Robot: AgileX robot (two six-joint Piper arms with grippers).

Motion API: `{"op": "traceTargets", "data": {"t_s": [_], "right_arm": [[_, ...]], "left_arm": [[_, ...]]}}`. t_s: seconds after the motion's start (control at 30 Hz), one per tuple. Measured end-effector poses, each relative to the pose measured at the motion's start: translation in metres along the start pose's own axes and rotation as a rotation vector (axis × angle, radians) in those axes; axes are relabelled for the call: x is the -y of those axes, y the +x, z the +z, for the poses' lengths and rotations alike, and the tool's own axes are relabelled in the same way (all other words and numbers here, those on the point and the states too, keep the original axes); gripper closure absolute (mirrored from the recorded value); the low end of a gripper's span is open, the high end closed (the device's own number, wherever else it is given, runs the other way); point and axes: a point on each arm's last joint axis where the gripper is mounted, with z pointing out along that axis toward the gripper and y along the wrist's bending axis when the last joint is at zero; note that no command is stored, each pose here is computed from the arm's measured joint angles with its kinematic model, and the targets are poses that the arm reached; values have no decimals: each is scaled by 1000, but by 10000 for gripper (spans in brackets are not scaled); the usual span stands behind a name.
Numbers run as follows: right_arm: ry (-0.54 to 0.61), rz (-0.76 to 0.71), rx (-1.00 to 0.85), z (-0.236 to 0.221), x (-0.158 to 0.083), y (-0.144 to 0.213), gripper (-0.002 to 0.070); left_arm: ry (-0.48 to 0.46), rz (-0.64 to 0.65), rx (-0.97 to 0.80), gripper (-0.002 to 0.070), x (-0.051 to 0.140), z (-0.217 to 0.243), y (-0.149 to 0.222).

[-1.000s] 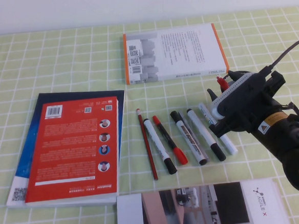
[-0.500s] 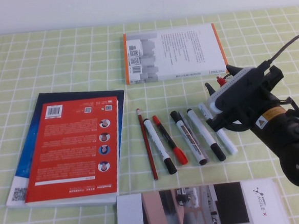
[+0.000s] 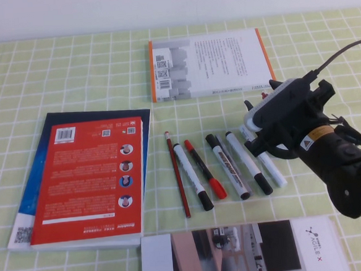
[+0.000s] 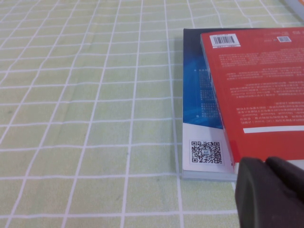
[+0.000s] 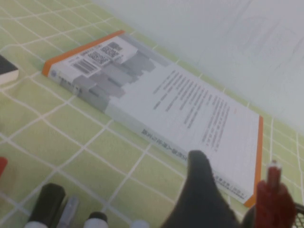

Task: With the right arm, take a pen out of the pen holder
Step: 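Take a marker out of the pen holder and lay it on the table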

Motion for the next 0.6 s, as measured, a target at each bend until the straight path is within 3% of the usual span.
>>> {"op": "traceTargets", "data": {"t_s": [0.33,0.6], "right_arm": [[10,-1,-5,2,1,5,313],[11,1,-6,2,1,5,482]], "left_arm": [[0,0,0,680,0,0,0],[0,0,0,680,0,0,0]]}}
